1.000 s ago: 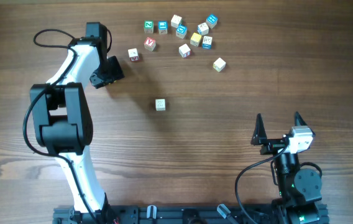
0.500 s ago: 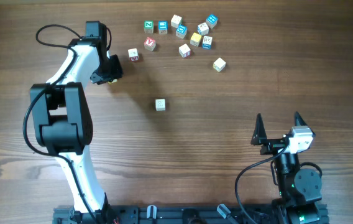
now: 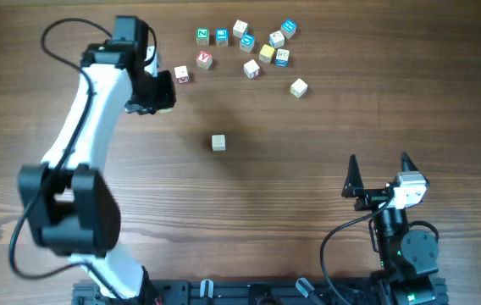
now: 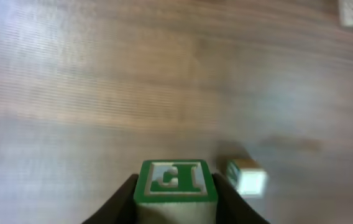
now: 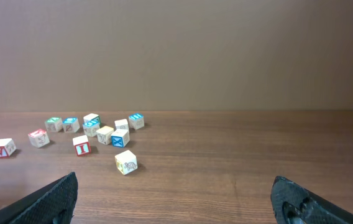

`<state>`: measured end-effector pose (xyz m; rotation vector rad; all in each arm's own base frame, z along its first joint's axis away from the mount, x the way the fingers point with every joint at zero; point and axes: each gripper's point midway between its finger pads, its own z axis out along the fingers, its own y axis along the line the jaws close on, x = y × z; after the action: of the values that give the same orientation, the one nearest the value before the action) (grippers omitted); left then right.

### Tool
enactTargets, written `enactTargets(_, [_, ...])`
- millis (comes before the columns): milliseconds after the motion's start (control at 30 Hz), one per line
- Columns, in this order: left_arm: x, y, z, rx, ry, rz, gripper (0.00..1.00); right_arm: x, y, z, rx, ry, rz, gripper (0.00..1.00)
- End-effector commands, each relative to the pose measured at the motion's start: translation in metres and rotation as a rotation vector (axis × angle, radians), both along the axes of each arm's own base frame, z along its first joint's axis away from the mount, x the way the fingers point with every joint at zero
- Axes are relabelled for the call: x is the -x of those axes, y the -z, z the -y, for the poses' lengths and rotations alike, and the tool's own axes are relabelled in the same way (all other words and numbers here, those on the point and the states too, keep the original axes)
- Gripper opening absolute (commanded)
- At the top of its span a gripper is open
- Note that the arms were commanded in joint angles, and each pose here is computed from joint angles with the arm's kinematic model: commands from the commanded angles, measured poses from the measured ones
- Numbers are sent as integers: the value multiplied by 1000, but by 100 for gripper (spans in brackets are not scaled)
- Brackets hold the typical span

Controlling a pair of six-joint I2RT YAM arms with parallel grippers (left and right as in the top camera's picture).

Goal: Form a horizontal line

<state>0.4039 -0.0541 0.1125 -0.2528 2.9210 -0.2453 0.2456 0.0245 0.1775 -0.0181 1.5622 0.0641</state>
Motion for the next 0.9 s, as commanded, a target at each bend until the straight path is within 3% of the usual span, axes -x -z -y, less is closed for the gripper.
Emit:
enactTargets(0, [13,-8,9,52,-13,-26,31,0,-1,3,7,15,7,100])
enactTargets(233, [54,73,33,-6,43,-109,34,0,-1,3,7,15,7,100])
enactTargets(400, [65,115,21,-79,26,-72,33,0,-1,3,7,15,7,100])
enactTargets(567, [65,123,11,-130,15,-49,34,0,-1,3,7,15,7,100])
enactTargets(700, [63,122,11,-129,14,-44,52,0,-1,3,7,15,7,100])
enactTargets(867, [60,116,11,-130,16,-24,53,0,-1,3,7,15,7,100])
